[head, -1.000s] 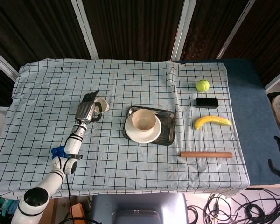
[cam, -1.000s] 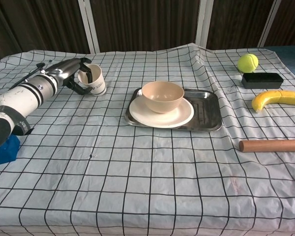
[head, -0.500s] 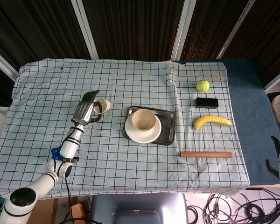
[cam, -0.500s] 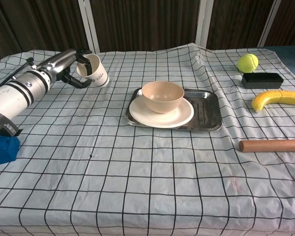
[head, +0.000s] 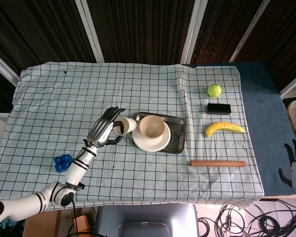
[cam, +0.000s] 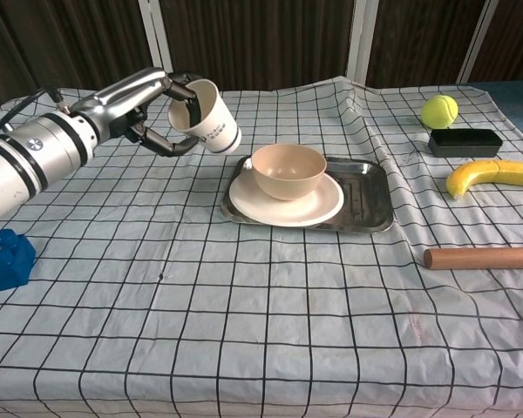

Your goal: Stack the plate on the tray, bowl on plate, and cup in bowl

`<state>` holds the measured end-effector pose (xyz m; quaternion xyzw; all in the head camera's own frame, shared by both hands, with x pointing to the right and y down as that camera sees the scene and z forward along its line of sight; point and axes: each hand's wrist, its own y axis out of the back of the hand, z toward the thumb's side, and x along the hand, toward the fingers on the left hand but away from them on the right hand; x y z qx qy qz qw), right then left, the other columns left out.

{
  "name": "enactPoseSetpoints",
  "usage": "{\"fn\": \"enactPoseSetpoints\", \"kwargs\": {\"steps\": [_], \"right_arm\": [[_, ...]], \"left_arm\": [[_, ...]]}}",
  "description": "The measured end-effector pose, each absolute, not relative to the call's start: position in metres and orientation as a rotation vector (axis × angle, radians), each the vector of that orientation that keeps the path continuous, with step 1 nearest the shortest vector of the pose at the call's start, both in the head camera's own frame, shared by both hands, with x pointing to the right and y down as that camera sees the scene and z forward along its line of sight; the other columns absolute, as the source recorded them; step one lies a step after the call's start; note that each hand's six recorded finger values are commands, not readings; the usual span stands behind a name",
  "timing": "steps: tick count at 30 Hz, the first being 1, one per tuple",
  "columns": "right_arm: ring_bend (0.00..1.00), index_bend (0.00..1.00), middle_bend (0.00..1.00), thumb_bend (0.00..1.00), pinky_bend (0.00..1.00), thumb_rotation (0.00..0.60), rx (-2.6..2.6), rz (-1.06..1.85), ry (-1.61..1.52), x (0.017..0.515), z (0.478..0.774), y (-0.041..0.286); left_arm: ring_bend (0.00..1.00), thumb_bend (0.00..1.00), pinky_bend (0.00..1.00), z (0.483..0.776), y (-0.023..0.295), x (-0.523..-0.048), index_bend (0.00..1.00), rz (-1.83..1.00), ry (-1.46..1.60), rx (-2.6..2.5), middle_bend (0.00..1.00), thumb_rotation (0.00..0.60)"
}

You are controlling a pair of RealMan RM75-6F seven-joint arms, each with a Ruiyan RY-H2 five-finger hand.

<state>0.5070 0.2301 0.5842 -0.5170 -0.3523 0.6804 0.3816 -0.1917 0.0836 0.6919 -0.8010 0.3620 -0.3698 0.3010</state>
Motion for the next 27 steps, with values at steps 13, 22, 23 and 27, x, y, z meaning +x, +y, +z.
{"fn": "enactPoseSetpoints", "kwargs": {"steps": [13,22,23,27], "right_arm": [[0.00,0.09,0.00,0.27,0.00,0.600,-1.300,1.760,-0.929,0.516,0.579,0.229],[0.00,0.09,0.00,0.27,0.00,0.600,-1.304,1.774,-0.930,0.520,0.580,0.230],[0.00,0.09,0.00,0.27,0.00,0.600,-1.306,1.776,-0.930,0.520,0.580,0.230],[0.00,0.08,0.00,0.27,0.00,0.600,-1.309,1.775,-0.936,0.521,0.579,0.230]], "left_arm": [[0.00,0.45,0.00,0.699,0.076,-0.148,0.67,-1.013,0.956,-2.183,0.12,0.600],[0.00,0.45,0.00,0.707,0.070,-0.118,0.67,-1.037,0.971,-2.221,0.13,0.600],[0.00,0.45,0.00,0.708,0.070,-0.116,0.67,-1.039,0.965,-2.220,0.13,0.600],[0.00,0.45,0.00,0.715,0.074,-0.111,0.67,-1.060,0.940,-2.219,0.13,0.600]]}}
